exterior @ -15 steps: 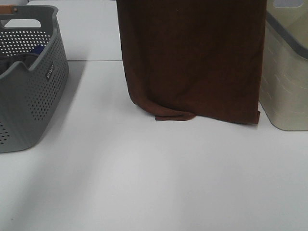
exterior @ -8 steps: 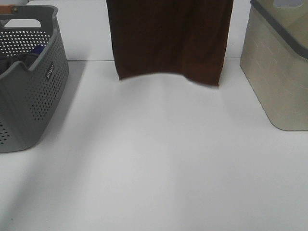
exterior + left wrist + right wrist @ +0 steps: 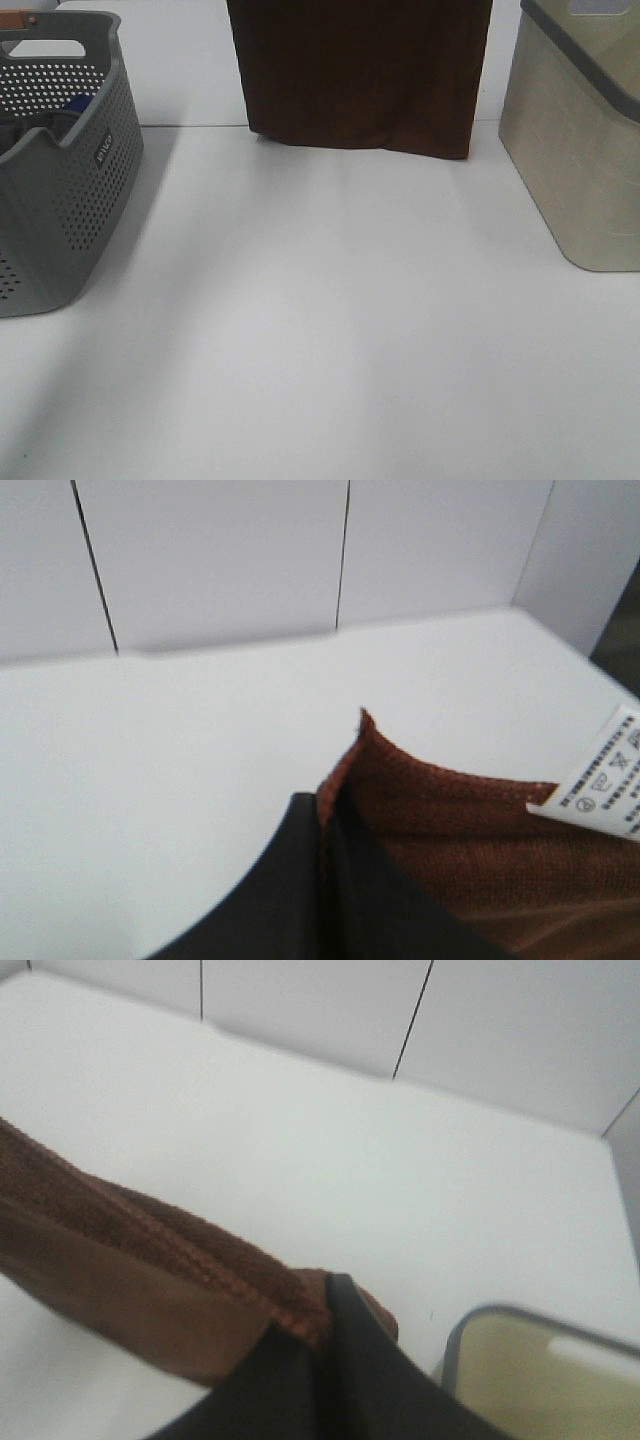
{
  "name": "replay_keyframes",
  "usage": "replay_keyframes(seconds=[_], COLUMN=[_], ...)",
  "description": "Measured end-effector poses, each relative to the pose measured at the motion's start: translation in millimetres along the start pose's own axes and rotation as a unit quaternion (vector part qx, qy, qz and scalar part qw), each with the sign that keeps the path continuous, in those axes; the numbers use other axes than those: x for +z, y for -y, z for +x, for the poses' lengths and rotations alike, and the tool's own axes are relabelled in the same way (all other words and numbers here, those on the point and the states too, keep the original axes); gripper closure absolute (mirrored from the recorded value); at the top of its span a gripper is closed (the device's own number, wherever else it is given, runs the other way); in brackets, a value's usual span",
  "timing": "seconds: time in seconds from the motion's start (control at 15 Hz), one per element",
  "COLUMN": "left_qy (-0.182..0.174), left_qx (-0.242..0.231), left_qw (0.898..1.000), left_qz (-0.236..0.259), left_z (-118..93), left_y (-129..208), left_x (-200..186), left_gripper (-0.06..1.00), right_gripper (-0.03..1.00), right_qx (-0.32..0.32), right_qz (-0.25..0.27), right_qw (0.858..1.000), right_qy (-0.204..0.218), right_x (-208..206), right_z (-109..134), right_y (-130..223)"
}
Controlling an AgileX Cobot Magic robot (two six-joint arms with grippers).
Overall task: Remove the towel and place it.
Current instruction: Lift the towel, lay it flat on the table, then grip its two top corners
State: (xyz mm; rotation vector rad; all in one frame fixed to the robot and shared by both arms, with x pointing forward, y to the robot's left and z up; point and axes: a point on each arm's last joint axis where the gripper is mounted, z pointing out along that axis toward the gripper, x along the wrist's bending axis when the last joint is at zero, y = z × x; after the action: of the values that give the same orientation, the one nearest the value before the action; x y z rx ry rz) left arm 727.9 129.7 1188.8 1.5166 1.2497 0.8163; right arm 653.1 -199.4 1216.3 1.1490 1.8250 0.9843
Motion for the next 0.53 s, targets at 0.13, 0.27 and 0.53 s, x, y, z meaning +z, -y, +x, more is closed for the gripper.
replay_keyframes(seconds=[0.13,0.27,0.53], left_qy=[0.002,0.008,0.035], left_qx=[-0.003,0.0,0.009], left_qw=[0.993,0.981,0.972], left_qz=[0.121,0.196,0.232], left_z=[-4.7,-14.8,-41.9], left_y=[25.0,43.5,60.1], left_x=[0.5,1.4,5.0], left_gripper=[0.94,0.94,0.94], right_gripper=[0.97,0.97,0.97], right_qx=[0.019,0.037,0.049], right_qz=[0.096,0.173,0.27], right_qw=[0.995,0.983,0.959], right_qy=[-0.024,-0.046,-0.071], right_x=[6.2,8.9,11.6], right_z=[5.5,11.6,19.4], right_y=[20.9,40.7,68.3])
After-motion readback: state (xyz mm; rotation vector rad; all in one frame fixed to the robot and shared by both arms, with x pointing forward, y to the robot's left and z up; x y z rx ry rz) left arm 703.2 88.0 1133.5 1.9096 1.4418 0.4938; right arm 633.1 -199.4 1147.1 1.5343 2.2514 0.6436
